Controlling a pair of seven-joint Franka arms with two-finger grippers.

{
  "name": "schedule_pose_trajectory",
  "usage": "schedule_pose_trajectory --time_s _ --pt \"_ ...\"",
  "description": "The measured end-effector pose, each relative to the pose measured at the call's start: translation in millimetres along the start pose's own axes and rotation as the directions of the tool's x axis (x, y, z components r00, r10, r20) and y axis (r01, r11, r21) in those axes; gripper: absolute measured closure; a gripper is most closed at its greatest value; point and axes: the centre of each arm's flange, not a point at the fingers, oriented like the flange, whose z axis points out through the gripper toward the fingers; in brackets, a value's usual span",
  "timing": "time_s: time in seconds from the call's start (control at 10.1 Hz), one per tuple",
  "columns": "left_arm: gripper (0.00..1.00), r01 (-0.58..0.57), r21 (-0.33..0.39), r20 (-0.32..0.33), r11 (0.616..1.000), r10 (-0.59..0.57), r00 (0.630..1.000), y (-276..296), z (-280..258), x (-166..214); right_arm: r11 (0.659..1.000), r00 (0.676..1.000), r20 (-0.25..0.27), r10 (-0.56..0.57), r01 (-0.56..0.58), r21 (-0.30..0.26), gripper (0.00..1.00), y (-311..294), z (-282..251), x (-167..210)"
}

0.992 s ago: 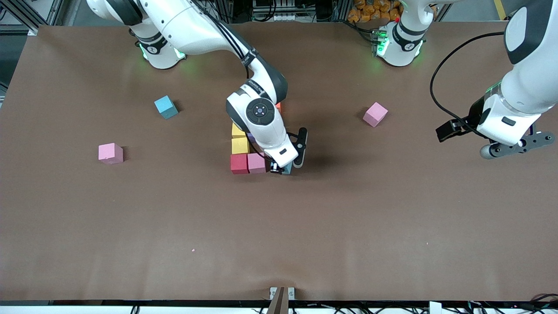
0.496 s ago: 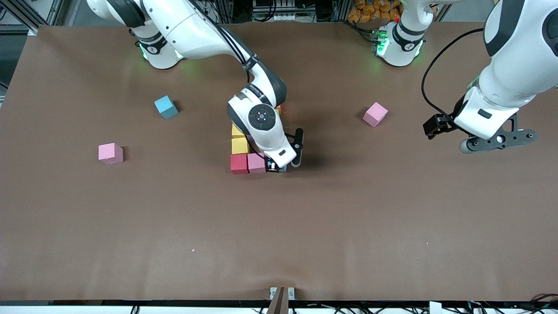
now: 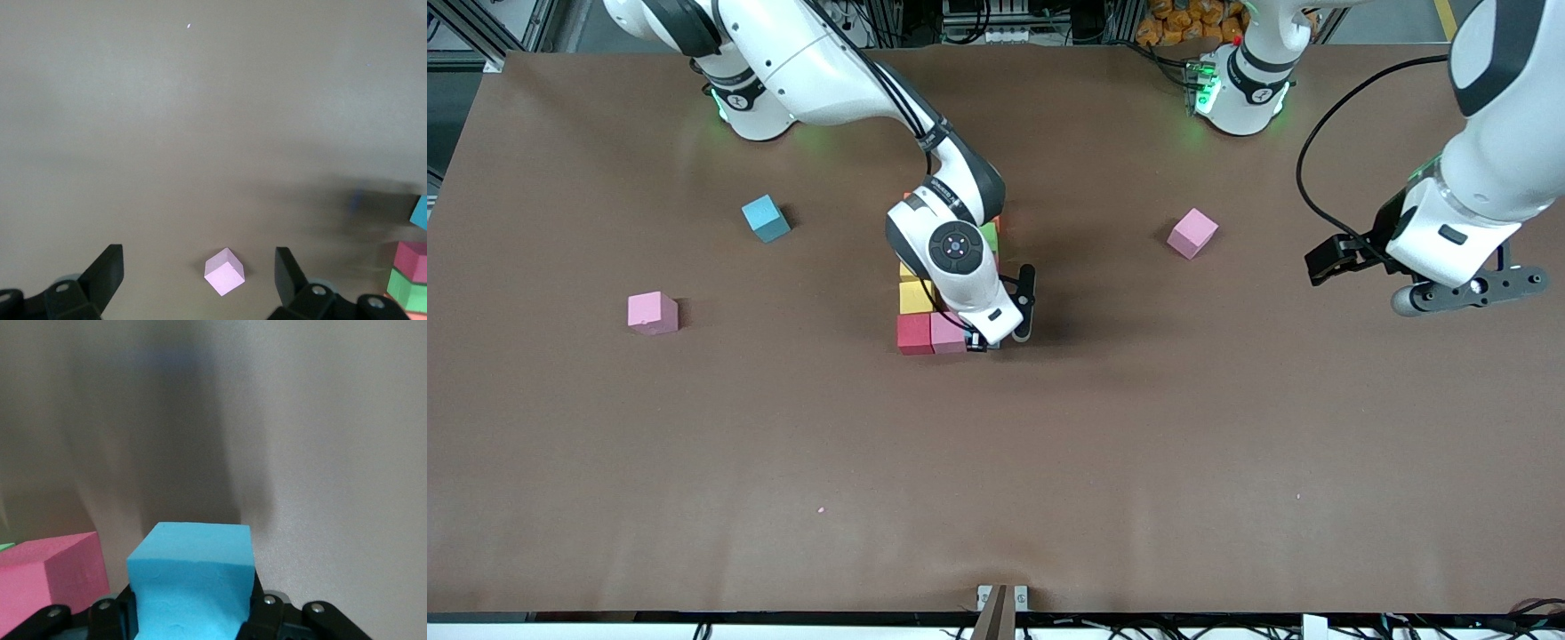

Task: Form number 2 with 11 blocks
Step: 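Lower the blue cube beside the pink cube and open the right gripper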

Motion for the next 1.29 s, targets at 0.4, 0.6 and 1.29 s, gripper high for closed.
schedule_pose_trajectory --time_s 0.4,0.6,1.29 --pt "0.00 -0.128 -0.001 -0.008 0.992 0.128 0.992 -14.4 -3.4 4.3 1.000 1.000 -0.012 0.000 -0.001 -0.013 0.41 -0.9 7.0 -2.1" --pt "0.00 -0.131 -0.002 -0.018 0.991 0.131 0.991 -21.8 -7.2 6.6 1.000 1.000 -0.028 -0.001 0.001 -0.030 0.31 -0.9 9.7 -2.0" --pt "0.00 -0.126 -0.003 -0.024 0.992 0.126 0.992 -24.6 -10.1 7.5 0.999 0.998 -0.061 -0.005 0.002 -0.049 0.00 -4.4 -15.4 7.6"
